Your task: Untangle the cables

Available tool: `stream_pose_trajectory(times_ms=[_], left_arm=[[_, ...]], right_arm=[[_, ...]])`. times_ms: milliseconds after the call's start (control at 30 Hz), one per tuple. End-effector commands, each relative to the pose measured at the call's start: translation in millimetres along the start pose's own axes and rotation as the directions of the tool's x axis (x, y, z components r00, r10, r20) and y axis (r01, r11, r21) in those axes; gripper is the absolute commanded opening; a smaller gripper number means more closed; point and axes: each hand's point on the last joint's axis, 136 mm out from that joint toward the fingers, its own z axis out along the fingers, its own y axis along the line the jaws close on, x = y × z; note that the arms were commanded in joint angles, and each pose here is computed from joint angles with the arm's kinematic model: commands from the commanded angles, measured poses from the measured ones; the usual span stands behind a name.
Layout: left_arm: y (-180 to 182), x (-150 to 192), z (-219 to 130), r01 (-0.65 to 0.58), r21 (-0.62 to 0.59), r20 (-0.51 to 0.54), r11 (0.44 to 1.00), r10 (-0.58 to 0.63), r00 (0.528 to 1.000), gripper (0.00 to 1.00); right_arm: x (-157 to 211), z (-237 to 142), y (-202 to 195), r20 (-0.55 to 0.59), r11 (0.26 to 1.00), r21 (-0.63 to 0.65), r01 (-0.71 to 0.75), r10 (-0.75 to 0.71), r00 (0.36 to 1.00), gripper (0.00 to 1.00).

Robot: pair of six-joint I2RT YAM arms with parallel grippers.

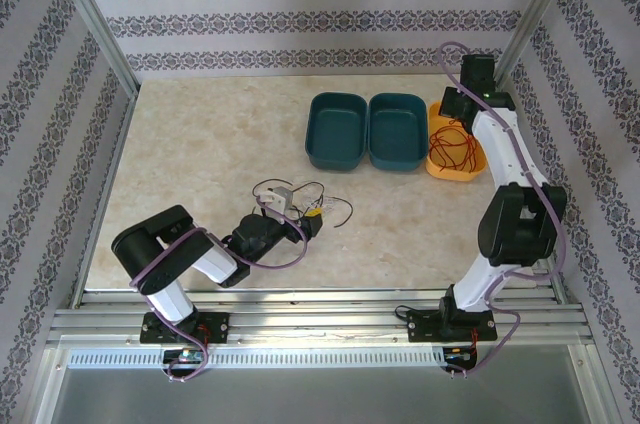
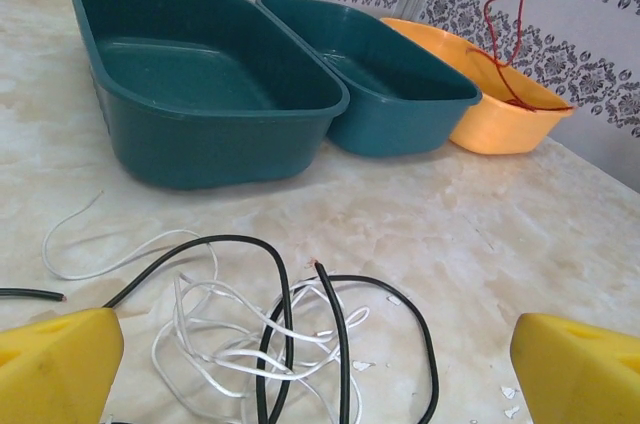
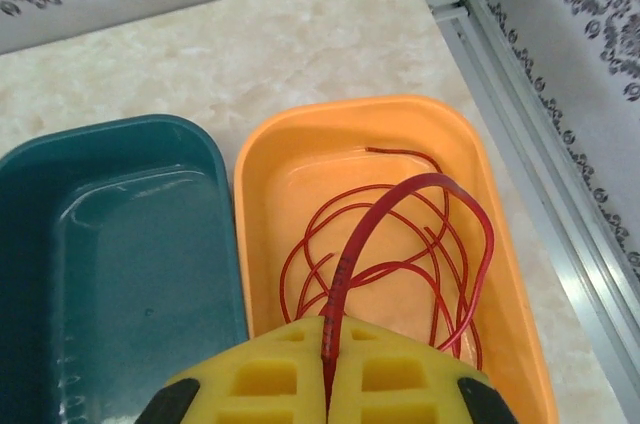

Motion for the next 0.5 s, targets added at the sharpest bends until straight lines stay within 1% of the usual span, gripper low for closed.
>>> stream_pose_trajectory(times_ms=[0, 333, 467], left_arm=[[3, 0, -5, -0.007, -0.02, -0.002, 1.0, 0.007, 1.0, 0.99], [4, -1, -5, -0.018, -0.026, -0.019, 0.999, 0.018, 1.0, 0.99], [2, 0, -4, -0.018, -0.021, -0.025, 1.0, 0.017, 1.0, 0.99]], right_arm=[[-3, 16, 2, -0.025, 1.0, -0.024, 0.003, -0.003, 1.0, 0.0], [29, 73, -5, -0.208, 1.0, -0.012, -0.019, 0.016, 0.978, 0.0], [45, 92, -16, -0.286, 0.999, 0.021, -0.032, 0.037, 0.958, 0.0]])
